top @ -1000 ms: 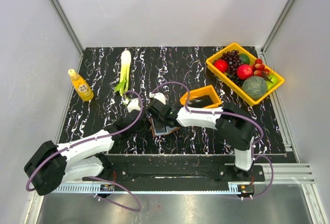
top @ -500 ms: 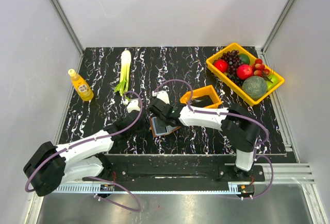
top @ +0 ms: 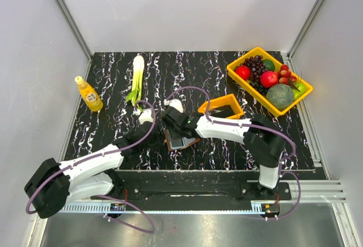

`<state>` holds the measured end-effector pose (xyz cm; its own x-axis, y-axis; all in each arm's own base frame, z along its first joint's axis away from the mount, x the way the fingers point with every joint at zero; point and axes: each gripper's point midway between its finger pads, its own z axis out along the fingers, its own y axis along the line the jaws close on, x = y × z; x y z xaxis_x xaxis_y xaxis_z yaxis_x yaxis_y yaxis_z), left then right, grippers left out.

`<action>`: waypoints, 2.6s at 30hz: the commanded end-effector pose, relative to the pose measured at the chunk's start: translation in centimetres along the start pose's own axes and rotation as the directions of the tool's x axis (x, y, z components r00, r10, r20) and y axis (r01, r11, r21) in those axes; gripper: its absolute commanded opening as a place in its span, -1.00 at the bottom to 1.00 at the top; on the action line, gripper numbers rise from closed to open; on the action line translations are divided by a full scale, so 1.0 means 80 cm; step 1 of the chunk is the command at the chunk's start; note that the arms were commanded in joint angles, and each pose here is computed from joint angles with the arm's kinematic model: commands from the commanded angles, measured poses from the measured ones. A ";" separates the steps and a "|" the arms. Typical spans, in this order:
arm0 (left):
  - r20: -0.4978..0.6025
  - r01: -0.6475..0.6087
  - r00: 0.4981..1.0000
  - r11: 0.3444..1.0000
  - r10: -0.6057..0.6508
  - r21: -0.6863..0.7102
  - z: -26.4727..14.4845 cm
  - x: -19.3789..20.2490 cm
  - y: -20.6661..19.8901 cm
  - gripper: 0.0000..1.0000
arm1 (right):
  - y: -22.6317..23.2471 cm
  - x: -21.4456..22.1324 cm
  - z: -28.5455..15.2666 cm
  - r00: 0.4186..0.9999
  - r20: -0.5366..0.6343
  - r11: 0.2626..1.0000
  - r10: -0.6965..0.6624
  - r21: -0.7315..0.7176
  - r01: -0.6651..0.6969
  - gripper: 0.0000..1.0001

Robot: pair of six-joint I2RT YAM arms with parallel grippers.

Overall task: Put the credit cards into the card holder
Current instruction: Insert the credit card into the card holder.

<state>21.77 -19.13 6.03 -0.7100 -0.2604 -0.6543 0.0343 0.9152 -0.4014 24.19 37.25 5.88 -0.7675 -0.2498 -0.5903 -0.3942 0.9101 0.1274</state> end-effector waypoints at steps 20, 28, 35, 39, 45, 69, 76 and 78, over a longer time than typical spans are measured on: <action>0.061 0.000 0.998 1.000 -0.002 0.029 -0.008 -0.023 -0.010 -1.00 | 0.000 -0.011 0.007 0.999 0.051 0.999 0.002 0.039 -0.004 -0.08; 0.049 -0.003 0.999 1.000 0.003 0.011 -0.003 -0.017 -0.004 -1.00 | -0.002 -0.024 -0.012 0.997 0.082 1.000 -0.001 0.030 -0.001 -0.08; 0.043 -0.007 0.999 1.000 0.007 0.001 -0.001 -0.015 -0.002 -1.00 | -0.008 -0.028 -0.025 0.996 0.094 1.000 -0.003 0.029 0.000 -0.08; 0.042 -0.009 0.999 1.000 0.009 -0.003 -0.001 -0.015 -0.001 -1.00 | -0.026 -0.022 -0.022 0.997 0.079 0.997 -0.008 0.073 0.002 -0.08; 0.046 -0.010 0.999 1.000 0.010 0.003 -0.002 -0.018 -0.004 -1.00 | -0.014 -0.026 -0.021 0.997 0.072 1.000 0.021 0.007 -0.021 -0.02; 0.057 -0.012 0.998 1.000 0.011 0.017 -0.007 -0.026 -0.010 -1.00 | 0.022 -0.010 0.015 1.000 0.024 0.999 0.006 -0.049 -0.005 0.13; 0.056 -0.014 0.998 1.000 0.013 0.020 -0.007 -0.026 -0.012 -1.00 | 0.023 -0.015 0.018 0.999 0.036 0.999 -0.002 -0.043 0.003 0.22; 0.056 -0.015 0.998 1.000 0.014 0.018 -0.006 -0.026 -0.011 -1.00 | 0.018 -0.006 0.024 1.000 0.016 1.000 -0.009 -0.019 0.009 0.22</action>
<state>21.71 -18.77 6.11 -0.7076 -0.2433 -0.6634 0.0440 0.9219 -0.3850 24.31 38.24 4.43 -0.7753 -0.2569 -0.5769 -0.4085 0.9007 0.1479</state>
